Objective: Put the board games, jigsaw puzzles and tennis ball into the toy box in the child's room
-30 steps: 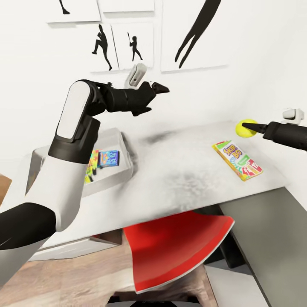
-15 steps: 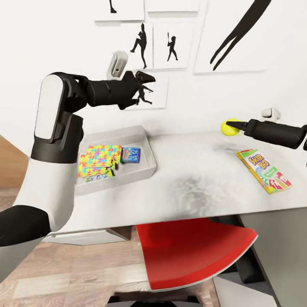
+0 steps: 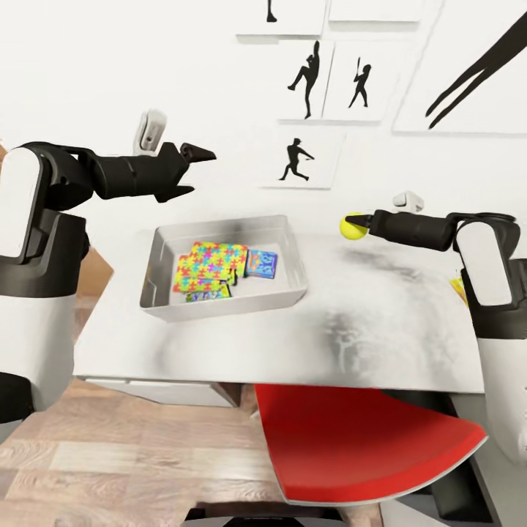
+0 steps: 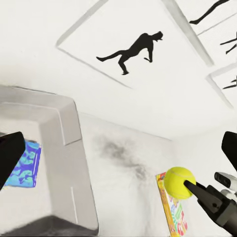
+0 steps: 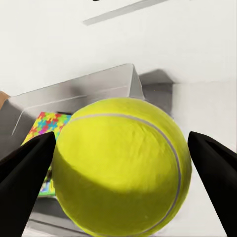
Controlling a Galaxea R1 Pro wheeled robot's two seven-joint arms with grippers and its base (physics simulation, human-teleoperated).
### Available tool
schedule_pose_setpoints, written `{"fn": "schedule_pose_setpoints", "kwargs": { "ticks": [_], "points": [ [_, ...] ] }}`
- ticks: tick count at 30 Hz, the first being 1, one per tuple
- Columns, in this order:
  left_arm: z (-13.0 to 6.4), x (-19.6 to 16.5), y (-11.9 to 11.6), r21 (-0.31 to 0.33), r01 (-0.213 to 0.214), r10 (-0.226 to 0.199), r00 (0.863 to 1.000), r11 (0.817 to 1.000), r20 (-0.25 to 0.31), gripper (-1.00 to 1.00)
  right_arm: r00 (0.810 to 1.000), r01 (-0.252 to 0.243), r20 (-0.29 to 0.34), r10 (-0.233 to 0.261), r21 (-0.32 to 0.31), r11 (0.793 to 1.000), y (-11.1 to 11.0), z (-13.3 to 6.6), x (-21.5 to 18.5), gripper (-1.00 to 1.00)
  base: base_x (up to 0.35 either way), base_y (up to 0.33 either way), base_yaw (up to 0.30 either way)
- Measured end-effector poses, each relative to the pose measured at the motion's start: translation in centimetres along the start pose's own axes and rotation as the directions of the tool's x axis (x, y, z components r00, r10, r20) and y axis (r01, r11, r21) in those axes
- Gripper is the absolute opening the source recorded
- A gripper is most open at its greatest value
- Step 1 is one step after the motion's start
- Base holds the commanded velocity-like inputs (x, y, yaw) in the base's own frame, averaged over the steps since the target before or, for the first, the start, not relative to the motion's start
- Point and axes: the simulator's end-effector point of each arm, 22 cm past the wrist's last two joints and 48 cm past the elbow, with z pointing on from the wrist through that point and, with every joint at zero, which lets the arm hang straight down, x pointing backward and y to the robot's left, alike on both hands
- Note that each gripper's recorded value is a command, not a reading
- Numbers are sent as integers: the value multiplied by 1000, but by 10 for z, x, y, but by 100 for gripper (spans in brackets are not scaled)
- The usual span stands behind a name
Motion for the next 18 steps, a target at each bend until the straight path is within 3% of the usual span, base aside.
{"fn": "schedule_pose_setpoints", "kwargs": {
  "ticks": [11, 18],
  "points": [
    [-7, 6, 21, -27, 9, -9, 1000, 1000, -10, 100, 998, 10, -64, -11, -11, 1000, 14, 23, 19, -100, 0, 0, 295],
    [-13, 11, 40, -58, 13, -14, 1000, 998, -13, 100, 996, 5, -85, -2, 43, 999, 3, 32, 28, -100, 0, 0, 295]
  ]
}}
